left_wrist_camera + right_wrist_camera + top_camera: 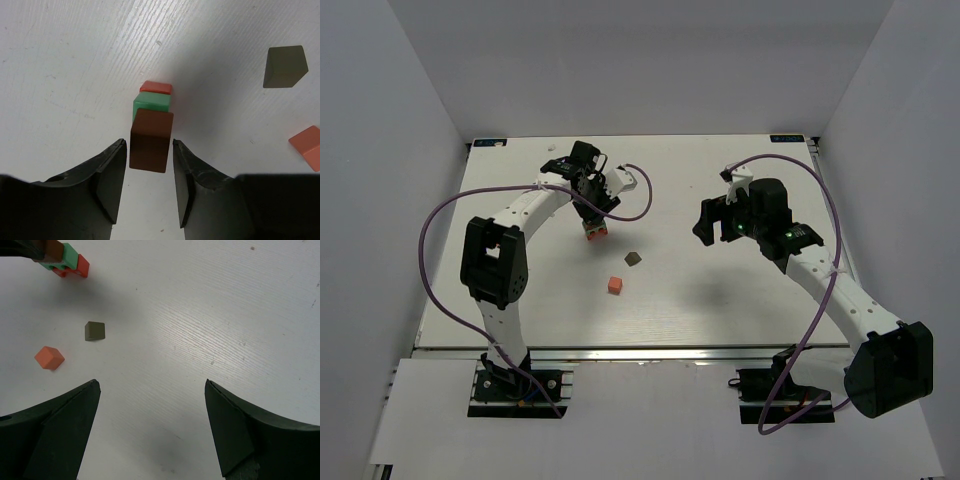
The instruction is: Build the wood block tower
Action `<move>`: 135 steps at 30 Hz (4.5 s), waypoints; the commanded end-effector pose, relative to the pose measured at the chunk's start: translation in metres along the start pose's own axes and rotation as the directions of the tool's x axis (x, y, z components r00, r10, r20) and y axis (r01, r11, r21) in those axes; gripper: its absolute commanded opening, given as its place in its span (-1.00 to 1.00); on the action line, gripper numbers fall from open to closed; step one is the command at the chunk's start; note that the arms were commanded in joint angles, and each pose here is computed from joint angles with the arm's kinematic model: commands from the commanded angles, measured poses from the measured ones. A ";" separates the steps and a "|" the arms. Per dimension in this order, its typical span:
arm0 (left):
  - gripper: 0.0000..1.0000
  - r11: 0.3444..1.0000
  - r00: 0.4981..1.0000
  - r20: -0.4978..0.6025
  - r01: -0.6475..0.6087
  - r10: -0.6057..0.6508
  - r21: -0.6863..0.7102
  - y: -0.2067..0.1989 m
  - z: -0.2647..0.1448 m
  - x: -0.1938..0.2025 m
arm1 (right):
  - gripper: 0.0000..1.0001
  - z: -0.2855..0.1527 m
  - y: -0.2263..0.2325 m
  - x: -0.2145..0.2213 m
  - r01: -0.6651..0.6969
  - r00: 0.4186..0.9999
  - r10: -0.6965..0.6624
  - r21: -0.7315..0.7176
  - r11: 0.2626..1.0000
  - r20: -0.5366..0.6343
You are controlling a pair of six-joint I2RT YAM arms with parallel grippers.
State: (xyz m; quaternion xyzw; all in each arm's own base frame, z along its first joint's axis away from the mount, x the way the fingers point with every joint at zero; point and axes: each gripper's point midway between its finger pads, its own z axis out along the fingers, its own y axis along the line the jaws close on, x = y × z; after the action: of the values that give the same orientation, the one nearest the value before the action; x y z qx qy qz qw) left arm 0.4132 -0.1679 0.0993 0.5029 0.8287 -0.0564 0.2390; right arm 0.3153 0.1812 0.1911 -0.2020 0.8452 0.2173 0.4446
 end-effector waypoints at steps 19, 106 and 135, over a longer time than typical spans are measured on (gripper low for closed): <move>0.19 0.998 0.998 0.054 -0.017 0.021 -0.065 0.016 -0.015 -0.018 | 0.79 -0.003 -0.001 -0.012 0.030 0.999 -0.030 0.001 1.000 0.042; 0.27 0.995 0.996 0.007 -0.093 0.093 -0.045 0.010 -0.004 0.001 | 0.79 -0.004 -0.001 -0.014 0.042 0.998 -0.042 0.008 0.999 0.039; 0.29 0.987 0.987 0.025 -0.155 0.156 -0.051 0.014 -0.009 -0.006 | 0.79 -0.003 0.000 -0.015 0.039 0.999 -0.039 -0.001 0.999 0.038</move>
State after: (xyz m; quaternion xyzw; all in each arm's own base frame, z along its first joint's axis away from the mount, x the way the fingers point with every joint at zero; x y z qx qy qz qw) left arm 0.4192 -0.1605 0.0918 0.5586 0.7936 -0.0265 0.2396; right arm 0.3159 0.1802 0.1908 -0.2101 0.8434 0.2115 0.4470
